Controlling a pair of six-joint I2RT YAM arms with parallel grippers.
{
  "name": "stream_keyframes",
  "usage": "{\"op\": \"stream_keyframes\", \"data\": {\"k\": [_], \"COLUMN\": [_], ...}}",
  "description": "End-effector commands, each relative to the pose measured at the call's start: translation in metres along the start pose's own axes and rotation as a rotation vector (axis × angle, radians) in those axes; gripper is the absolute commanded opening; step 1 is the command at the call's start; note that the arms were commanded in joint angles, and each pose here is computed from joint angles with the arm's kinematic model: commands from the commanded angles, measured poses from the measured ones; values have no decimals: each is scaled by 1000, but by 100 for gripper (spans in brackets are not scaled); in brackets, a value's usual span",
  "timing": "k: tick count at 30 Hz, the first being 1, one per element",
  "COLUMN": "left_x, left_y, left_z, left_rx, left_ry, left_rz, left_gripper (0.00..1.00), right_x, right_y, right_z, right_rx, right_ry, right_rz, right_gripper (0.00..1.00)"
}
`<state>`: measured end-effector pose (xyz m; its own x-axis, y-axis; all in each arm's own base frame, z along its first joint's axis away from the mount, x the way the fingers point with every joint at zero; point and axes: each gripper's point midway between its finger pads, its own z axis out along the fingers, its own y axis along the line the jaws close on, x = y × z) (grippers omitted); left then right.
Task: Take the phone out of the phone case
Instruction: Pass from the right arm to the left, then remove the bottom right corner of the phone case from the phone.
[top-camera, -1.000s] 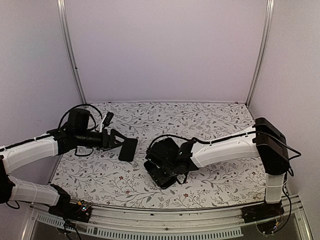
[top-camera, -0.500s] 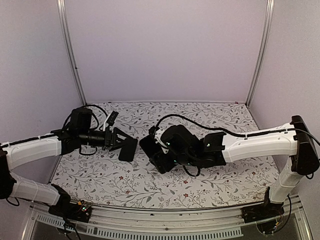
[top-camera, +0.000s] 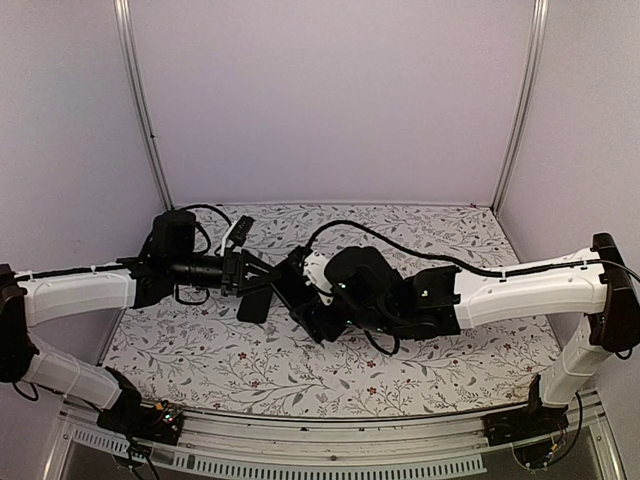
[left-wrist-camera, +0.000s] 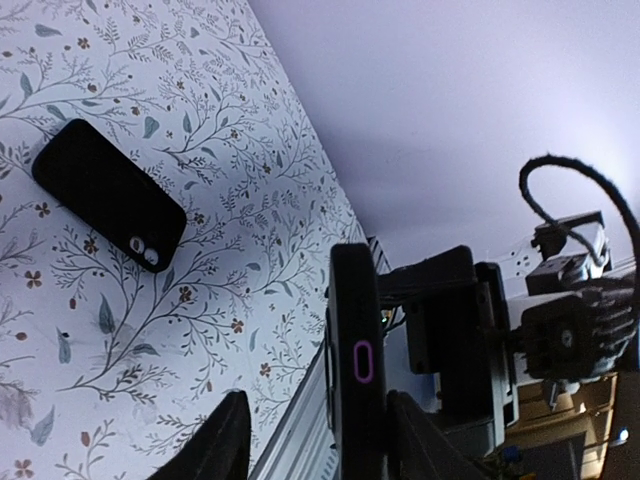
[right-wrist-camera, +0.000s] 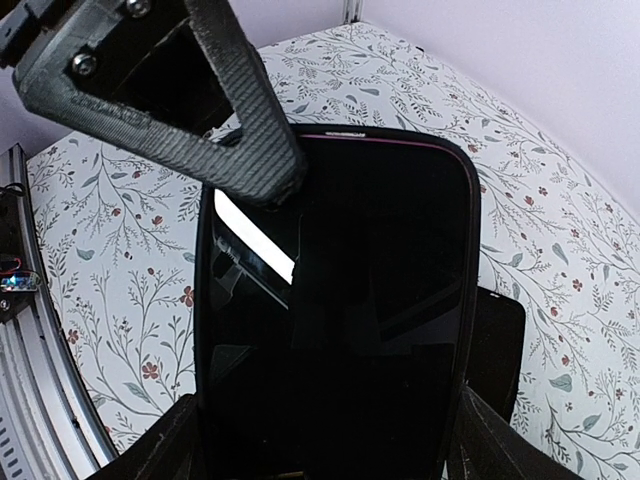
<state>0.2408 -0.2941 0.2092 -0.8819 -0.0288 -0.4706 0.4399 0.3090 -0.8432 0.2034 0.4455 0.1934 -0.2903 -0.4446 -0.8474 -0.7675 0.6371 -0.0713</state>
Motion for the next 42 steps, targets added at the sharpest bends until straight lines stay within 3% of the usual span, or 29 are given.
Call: {"op": "stream_keyframes", "data": {"k": [1,7,8,9,10,11,14,21,24,28,42], "left_x": [-1,0,-1,-2,-3,-5,-11,-25,-27,-28,-19], "left_y": [-19,-31,-34,-36,-38,-41,-50,-82,-90,-101,-140], "left_z": [7,9,9,8,7,6,3,-7,-9,-12,-29], "left_rx": [75,126,133,138,143,149,163,228,249,285,425], "left_ry": [9,17,14,7,0,-8,-30,-64,-72,-69,-20], "left_rz": [34,41,45,50,55,64,99,215,240,261,344], "left_gripper": [37,2,0,0,0,0,0,0,0,0,0], "right_x": [-39,-42,-42,-42,-40,-40,-31,-13,-17,-14,-40], "right_y": [-2,-5,-5,-6,-7,-9,-17,-32,-24,-16,-1], "right_z": [-14,-14,-14,-14,-14,-16,-17,-60,-88,-102,-154], "right_rx": [16,35,38,41,38,17,-115,-446,-612,-704,-976], "right_ry": [-126,-133,-133,-132,-128,-128,-90,-109,-153,-159,-284], "right_rz": [27,33,37,42,55,86,185,404,432,458,422], "right_gripper": [56,56,57,64,77,96,99,99,99,96,59]}}
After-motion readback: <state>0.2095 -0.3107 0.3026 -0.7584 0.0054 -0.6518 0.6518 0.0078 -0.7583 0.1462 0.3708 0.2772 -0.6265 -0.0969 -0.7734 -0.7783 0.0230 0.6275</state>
